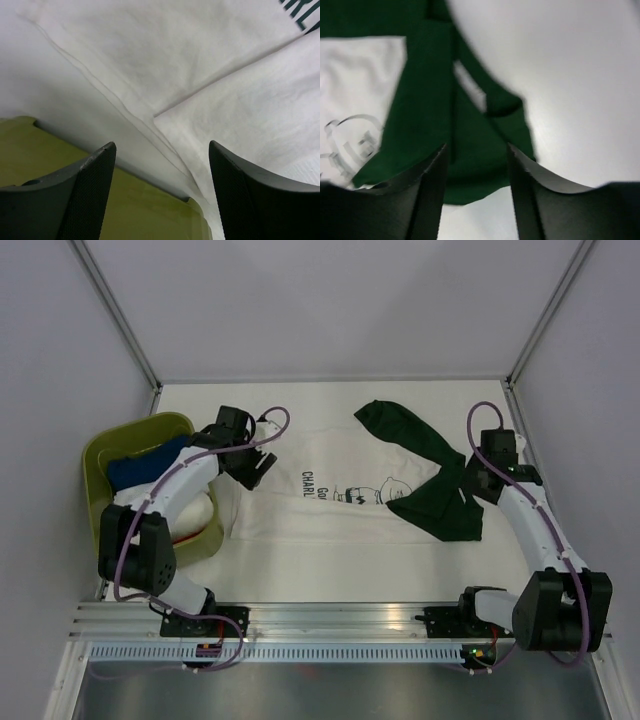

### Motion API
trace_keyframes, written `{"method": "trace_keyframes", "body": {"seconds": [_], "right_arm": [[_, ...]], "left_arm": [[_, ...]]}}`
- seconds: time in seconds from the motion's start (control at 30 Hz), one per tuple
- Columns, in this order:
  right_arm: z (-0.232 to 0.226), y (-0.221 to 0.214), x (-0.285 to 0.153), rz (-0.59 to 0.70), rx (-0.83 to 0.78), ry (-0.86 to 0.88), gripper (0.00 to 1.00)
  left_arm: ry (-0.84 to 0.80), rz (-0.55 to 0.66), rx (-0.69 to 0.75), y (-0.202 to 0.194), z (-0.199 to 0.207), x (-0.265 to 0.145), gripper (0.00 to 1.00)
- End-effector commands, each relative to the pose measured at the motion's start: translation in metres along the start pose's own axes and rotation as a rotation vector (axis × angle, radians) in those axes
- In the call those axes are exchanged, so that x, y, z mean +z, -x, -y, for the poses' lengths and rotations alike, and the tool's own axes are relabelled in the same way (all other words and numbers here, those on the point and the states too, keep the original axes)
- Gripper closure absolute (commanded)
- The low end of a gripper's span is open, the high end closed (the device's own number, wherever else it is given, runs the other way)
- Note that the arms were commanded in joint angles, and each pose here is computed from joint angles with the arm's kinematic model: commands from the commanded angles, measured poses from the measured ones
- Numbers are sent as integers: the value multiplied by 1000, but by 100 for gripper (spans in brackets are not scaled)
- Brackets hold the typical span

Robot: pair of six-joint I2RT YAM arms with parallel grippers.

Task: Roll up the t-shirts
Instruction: Fold the tshirt

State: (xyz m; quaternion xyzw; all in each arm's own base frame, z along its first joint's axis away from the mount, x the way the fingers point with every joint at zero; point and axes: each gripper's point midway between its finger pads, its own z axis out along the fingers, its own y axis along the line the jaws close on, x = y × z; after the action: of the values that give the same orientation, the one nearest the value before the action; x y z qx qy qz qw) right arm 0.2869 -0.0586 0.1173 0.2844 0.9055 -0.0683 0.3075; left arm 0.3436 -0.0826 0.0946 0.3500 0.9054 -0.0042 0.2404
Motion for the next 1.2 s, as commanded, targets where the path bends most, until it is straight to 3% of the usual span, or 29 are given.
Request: {"method": "trace_keyframes", "body": {"seconds": [0.0,0.03,0.13,0.27,0.67,1.07,1.17], "right_arm": [[-32,-49,-5,-135,-23,103,46],[-33,-68,0,-184,22,113,52],[-44,-79,5,-200,96,173,55],[-71,-91,13,-268,147,290,55],[-68,-106,46,-307,121,231,56],[-74,-93,48,-285,108,239,99],[-75,-88,45,-273,99,242,99]], "left_arm": [[-21,71,30,14,20,-20,25],[-25,49,50,7,26,-18,34],[-31,-26,115,-21,45,-11,51],[-43,-86,114,-47,56,-4,56],[-38,-194,119,-83,68,25,56],[-56,-223,116,-98,74,33,56],[-56,-221,116,-97,74,34,56]]}}
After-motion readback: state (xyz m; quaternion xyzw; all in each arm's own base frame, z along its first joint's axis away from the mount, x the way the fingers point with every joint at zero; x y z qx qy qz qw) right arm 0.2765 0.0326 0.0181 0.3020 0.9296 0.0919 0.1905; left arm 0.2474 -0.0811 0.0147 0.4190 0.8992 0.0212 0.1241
